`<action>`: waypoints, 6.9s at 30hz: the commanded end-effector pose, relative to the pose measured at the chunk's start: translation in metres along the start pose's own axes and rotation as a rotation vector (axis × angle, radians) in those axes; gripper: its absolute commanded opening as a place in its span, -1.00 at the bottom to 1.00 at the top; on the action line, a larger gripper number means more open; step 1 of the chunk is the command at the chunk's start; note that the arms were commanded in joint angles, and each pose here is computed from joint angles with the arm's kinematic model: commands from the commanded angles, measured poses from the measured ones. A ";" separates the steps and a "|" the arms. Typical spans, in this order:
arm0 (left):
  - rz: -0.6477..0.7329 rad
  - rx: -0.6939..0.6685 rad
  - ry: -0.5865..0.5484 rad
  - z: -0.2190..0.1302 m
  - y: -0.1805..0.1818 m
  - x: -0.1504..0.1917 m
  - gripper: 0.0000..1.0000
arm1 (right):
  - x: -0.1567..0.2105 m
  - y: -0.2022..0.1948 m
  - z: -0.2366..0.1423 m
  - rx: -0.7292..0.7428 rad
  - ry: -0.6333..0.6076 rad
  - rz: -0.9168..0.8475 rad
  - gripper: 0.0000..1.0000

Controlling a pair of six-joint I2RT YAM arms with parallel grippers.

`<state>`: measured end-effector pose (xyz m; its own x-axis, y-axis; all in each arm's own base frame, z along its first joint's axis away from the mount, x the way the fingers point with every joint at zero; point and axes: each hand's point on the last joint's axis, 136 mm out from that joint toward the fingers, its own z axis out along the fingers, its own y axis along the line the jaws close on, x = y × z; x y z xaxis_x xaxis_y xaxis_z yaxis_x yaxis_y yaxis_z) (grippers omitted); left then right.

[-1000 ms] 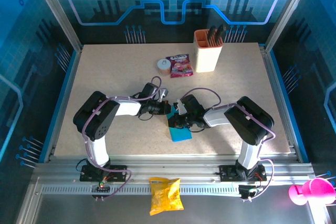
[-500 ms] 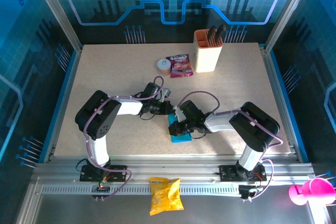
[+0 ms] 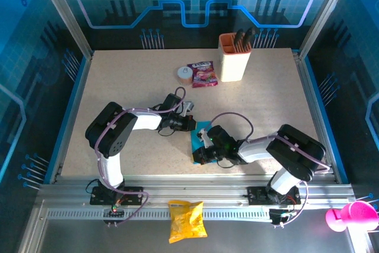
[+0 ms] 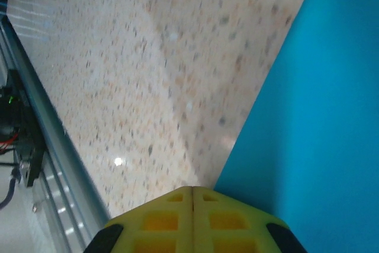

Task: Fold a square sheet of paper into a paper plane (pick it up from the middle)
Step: First fold in half a square sheet of paper at the center of the table.

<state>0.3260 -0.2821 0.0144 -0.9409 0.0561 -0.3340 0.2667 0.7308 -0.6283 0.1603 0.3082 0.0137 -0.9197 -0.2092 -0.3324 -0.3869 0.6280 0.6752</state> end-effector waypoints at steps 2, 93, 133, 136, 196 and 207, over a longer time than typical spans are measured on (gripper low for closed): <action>-0.026 -0.140 0.065 0.009 0.039 0.022 -1.00 | 0.081 -0.026 -0.016 0.135 0.275 0.092 -1.00; -0.155 -0.068 -0.046 -0.006 0.017 0.004 -1.00 | 0.053 -0.089 0.018 0.250 0.173 0.371 -1.00; -0.154 -0.168 0.007 0.001 0.037 0.012 -1.00 | 0.096 -0.032 -0.022 0.256 0.262 0.066 -1.00; -0.153 -0.166 0.006 0.000 0.037 0.013 -1.00 | 0.076 -0.018 -0.040 0.214 0.205 0.052 -1.00; -0.205 0.015 -0.002 -0.008 -0.026 0.068 -1.00 | 0.016 -0.059 -0.002 0.223 0.077 0.258 -1.00; -0.197 -0.125 0.009 -0.001 -0.007 0.059 -1.00 | 0.029 -0.071 -0.002 0.290 0.145 0.267 -1.00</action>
<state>0.2628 -0.2939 0.0147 -0.9757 -0.0870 -0.2009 0.0721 0.7388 -0.6701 0.1886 0.3019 0.0100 -0.9739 -0.0821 -0.2116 -0.2056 0.7143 0.6690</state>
